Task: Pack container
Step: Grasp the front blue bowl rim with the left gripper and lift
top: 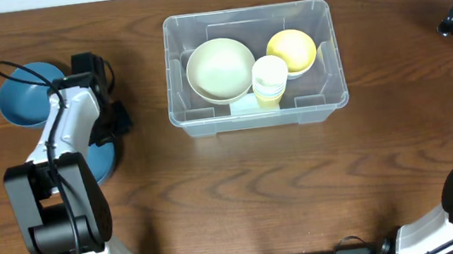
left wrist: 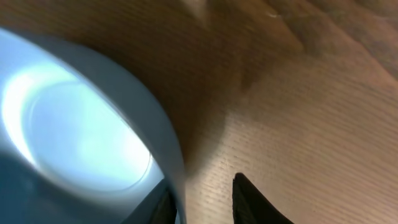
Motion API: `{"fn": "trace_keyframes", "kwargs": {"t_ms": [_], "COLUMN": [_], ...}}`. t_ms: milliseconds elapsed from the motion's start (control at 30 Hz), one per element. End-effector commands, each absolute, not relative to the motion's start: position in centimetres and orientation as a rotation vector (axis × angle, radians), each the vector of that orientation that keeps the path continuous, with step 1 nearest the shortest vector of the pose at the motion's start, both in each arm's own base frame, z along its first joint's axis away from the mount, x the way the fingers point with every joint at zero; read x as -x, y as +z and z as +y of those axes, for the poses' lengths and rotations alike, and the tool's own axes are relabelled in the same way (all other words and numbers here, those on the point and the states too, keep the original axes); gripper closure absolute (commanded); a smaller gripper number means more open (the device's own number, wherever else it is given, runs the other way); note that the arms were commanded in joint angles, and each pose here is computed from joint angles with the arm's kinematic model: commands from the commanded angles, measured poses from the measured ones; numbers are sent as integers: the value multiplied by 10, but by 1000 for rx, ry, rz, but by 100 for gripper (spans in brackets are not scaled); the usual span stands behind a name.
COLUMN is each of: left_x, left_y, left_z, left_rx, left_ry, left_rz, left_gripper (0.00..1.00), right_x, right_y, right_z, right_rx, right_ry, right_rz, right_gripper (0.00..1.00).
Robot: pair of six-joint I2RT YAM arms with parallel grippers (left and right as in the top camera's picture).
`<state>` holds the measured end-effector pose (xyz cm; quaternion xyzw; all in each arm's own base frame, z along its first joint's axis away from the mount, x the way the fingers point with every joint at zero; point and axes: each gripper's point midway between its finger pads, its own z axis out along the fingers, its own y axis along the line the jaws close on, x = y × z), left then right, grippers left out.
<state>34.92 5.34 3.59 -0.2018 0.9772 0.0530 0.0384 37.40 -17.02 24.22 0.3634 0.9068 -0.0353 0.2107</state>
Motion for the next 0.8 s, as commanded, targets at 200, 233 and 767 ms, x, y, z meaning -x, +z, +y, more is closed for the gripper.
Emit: {"fn": "trace_keyframes", "kwargs": {"t_ms": [200,233,767], "left_x": [-335,-335,-380], "left_y": [13,14,142], "left_z": [54,54,16], "left_rx": [665,665,471], "left_ry": [167,166,-206], "left_rz": [3005,3004,2717], "left_gripper": [90,93,94], "right_x": [-374,-374,-374], "right_y": [247,247,247], "right_z": [-174,-174,-174], "right_rx": [-1009,-1009,-1009], "right_ry": [-110,-110,-110], "right_rz": [2507,2507,2507], "right_gripper": [1,1,1]}}
